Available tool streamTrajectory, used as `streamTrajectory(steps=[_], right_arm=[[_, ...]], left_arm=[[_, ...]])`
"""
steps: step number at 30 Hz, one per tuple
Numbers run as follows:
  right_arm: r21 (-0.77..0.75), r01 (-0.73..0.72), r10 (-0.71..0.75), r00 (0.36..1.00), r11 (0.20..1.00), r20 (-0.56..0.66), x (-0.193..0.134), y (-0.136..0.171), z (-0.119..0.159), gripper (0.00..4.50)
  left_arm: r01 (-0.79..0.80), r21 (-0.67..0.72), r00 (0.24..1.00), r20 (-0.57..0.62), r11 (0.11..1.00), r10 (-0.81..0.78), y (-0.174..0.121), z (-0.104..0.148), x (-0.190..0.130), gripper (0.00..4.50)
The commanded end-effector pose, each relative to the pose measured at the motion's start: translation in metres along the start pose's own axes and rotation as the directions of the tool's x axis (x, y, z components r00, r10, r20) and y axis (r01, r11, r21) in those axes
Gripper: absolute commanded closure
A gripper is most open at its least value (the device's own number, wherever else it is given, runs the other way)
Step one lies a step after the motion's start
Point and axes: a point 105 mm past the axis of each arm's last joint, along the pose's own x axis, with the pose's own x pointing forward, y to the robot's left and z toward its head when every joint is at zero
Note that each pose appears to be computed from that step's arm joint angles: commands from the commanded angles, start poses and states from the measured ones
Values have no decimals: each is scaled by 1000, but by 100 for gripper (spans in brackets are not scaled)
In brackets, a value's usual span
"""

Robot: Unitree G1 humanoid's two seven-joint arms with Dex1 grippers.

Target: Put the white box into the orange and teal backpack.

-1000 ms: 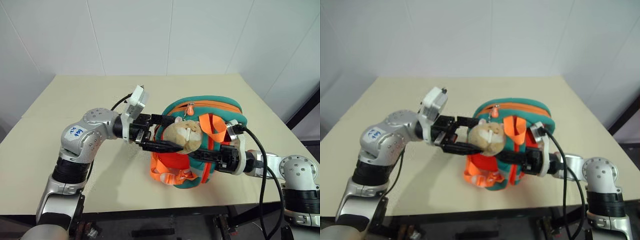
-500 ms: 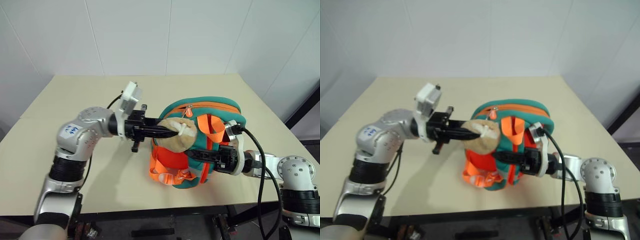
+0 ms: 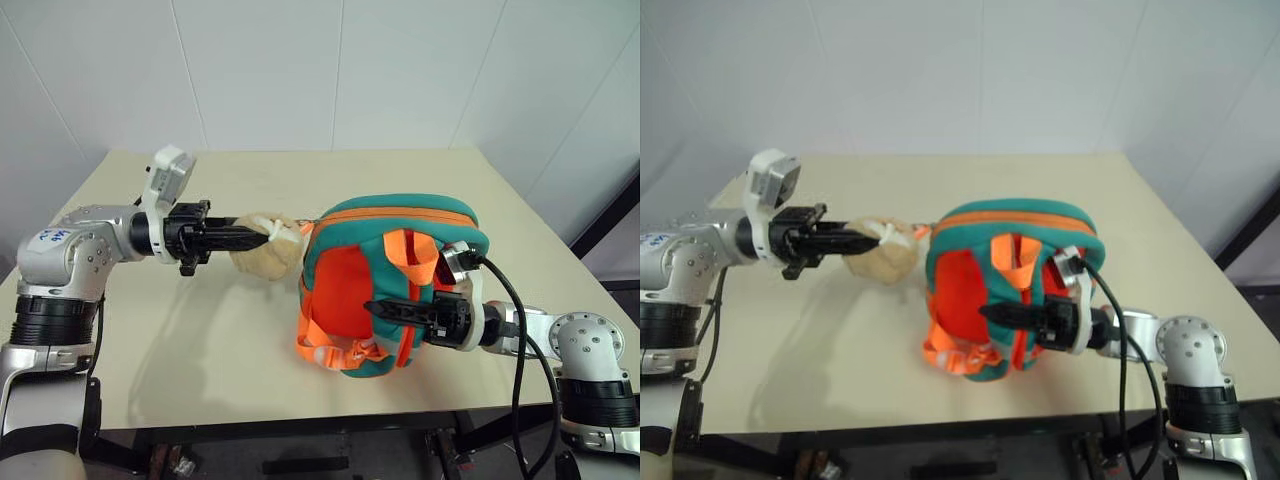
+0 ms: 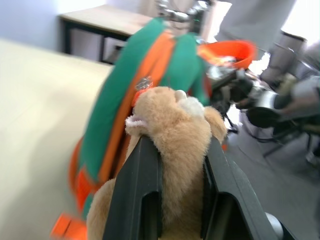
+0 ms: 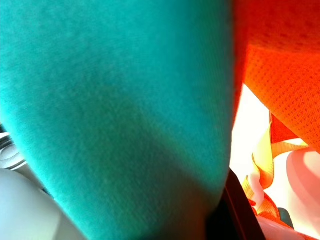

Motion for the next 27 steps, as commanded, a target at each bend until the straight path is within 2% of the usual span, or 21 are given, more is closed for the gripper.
streamTrajectory(steps=[1, 3, 5, 7, 15, 18, 22, 24, 25, 27], right_arm=[[-29, -31, 31, 1000, 999, 2, 1, 8, 3, 442], [-30, -29, 29, 1000, 999, 3, 0, 9, 3, 442], [-31, -26, 26, 1000, 999, 5, -1, 9, 3, 442], [-32, -27, 28, 1000, 999, 7, 0, 9, 4, 442], [-33, -30, 31, 999, 999, 9, 1, 10, 4, 442], [-36, -34, 35, 999, 999, 10, 1, 12, 5, 442], [-45, -37, 37, 999, 998, 7, 0, 15, 4, 442], [-187, 22, -17, 1000, 982, 24, 5, 15, 12, 370], [-255, 53, -46, 998, 966, 32, 7, 14, 15, 344], [-389, 92, -98, 995, 917, 6, 9, 15, 15, 274]], left_arm=[[-82, -16, 997, 0, 996, 82, 14, -10, -16, 400], [-126, -53, 992, -29, 991, 125, 24, -30, -19, 400], [-177, -51, 978, -123, 983, 170, 34, -63, -19, 400], [-172, -62, 976, -150, 983, 161, 35, -81, -13, 400], [-137, -135, 989, -70, 981, 128, 36, -113, 19, 400], [-135, -115, 990, -48, 984, 131, 35, -113, 25, 400], [-124, -56, 989, -82, 991, 119, 27, -112, 17, 400], [-161, -14, 985, -73, 987, 159, 28, -105, 11, 400], [-174, 2, 982, -72, 985, 174, 28, -103, 9, 332], [-186, 45, 980, -66, 982, 188, 24, -96, 4, 272]])
